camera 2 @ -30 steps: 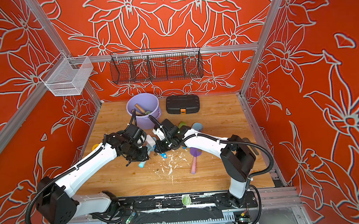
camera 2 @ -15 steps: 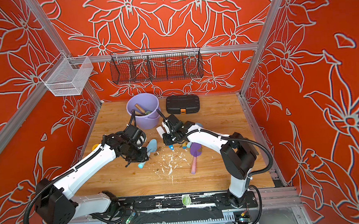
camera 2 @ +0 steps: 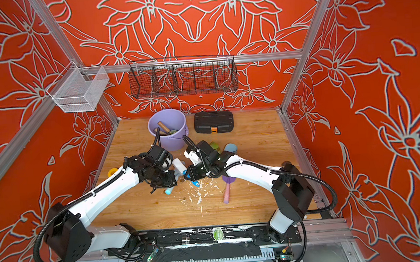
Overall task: Brush the soil off the hand trowel and place it into the bucket
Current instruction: Brush off the soil from the hand trowel.
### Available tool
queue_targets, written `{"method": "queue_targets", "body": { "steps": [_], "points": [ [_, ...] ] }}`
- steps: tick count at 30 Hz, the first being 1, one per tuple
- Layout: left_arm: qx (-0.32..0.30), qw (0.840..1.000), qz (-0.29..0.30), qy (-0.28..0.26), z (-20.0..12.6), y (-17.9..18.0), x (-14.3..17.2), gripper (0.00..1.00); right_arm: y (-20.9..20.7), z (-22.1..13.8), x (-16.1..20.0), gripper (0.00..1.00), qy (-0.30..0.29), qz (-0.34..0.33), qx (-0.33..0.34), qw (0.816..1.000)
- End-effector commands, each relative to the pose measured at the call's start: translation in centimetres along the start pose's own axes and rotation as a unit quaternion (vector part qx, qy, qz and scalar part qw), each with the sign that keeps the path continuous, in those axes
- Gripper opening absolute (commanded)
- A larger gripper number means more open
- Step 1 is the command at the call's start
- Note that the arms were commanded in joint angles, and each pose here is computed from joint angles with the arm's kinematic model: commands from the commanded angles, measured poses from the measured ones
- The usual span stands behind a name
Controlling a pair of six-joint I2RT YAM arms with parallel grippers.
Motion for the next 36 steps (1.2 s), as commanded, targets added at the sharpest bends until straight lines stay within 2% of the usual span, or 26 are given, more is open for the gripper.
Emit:
{"method": "queue_targets", "body": {
  "steps": [1,6,10,14,17,27,30,36],
  "points": [
    [0.028,0.999,-0.024,0.014,0.8,-0.3,0.2,0.00,-0.7,-1.8,-0.7,0.00,-0.055,0.032,0.010,0.998],
    [0.144,0.985,-0.040,0.080,1.1,-1.5,0.8,0.00,-1.9,-4.0,-0.5,0.00,-0.108,0.073,0.013,0.991],
    [0.257,0.956,-0.066,0.124,1.0,-1.3,0.7,0.00,-2.6,-5.5,-0.1,0.00,-0.135,0.095,0.008,0.986],
    [0.314,0.934,-0.087,0.146,0.0,-0.2,0.1,0.00,-3.1,-7.6,0.3,0.00,-0.176,0.112,-0.001,0.978],
    [0.361,0.916,-0.100,0.145,-1.3,0.3,-0.8,0.00,-3.6,-8.2,0.7,0.00,-0.176,0.121,-0.011,0.977],
    [0.430,0.883,-0.156,0.110,-3.3,1.5,-2.5,0.00,-3.6,-7.9,0.3,0.00,-0.217,0.128,-0.072,0.965],
    [0.449,0.871,-0.168,0.106,-3.5,1.5,-2.7,0.00,-3.3,-7.6,-0.2,0.00,-0.221,0.133,-0.112,0.960],
    [0.455,0.865,-0.179,0.110,-3.4,2.0,-3.0,0.00,-3.0,-6.7,-0.7,0.00,-0.223,0.157,-0.181,0.945]
  ]
}}
Point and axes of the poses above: each gripper's point midway between its finger pads, its own z axis out along the fingers, its own y axis along the line the jaws close on, x = y × z, the point moved 8 cm from there along -z, back along the fingers, and after that the axes turned 14 degrees about -z, right-handed, at the moved point
